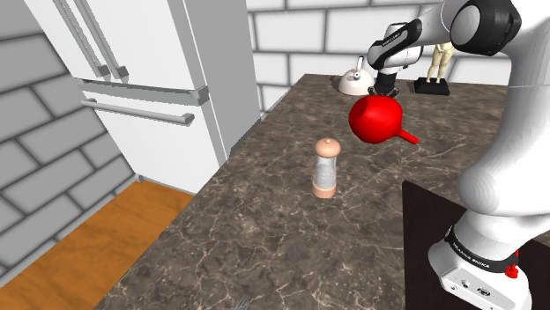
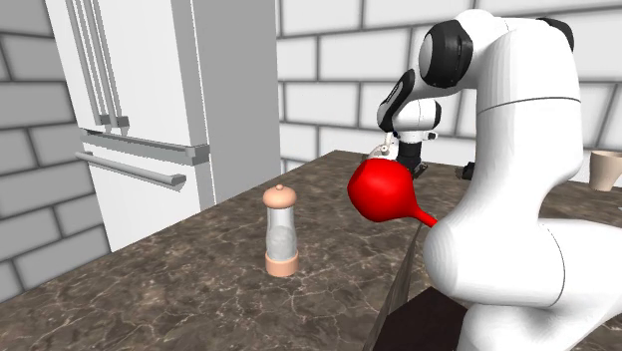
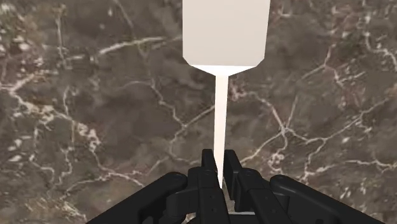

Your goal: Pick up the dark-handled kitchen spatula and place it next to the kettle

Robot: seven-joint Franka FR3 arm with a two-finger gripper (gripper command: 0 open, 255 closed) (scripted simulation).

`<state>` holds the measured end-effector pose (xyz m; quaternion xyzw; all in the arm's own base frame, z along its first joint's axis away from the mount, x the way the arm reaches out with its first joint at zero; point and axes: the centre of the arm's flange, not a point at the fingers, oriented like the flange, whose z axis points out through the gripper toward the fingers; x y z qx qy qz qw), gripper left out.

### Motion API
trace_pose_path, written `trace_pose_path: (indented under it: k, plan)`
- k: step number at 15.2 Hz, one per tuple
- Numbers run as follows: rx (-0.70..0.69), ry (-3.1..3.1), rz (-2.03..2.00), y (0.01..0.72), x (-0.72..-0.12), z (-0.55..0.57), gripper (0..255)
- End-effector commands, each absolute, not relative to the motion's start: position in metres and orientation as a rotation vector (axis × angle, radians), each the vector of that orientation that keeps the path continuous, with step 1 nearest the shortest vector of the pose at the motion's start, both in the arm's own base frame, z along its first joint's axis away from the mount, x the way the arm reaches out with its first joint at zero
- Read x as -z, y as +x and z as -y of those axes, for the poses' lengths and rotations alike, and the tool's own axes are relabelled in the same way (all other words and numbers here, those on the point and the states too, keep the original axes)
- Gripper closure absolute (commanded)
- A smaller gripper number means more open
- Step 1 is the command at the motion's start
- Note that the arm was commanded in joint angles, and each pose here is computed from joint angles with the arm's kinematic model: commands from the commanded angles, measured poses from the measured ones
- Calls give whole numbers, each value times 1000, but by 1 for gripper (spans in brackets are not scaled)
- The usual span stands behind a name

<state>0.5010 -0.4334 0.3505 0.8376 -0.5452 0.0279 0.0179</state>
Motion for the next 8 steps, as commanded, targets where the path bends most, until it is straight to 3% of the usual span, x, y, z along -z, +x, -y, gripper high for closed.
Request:
trace_pose_path:
  k: [1, 2, 8]
  plan:
    - [-87, 2602, 1694, 501, -351, 433, 255]
    - [-87, 2602, 1694, 501, -351, 433, 0]
    - [-87, 2602, 1694, 501, -364, 433, 0]
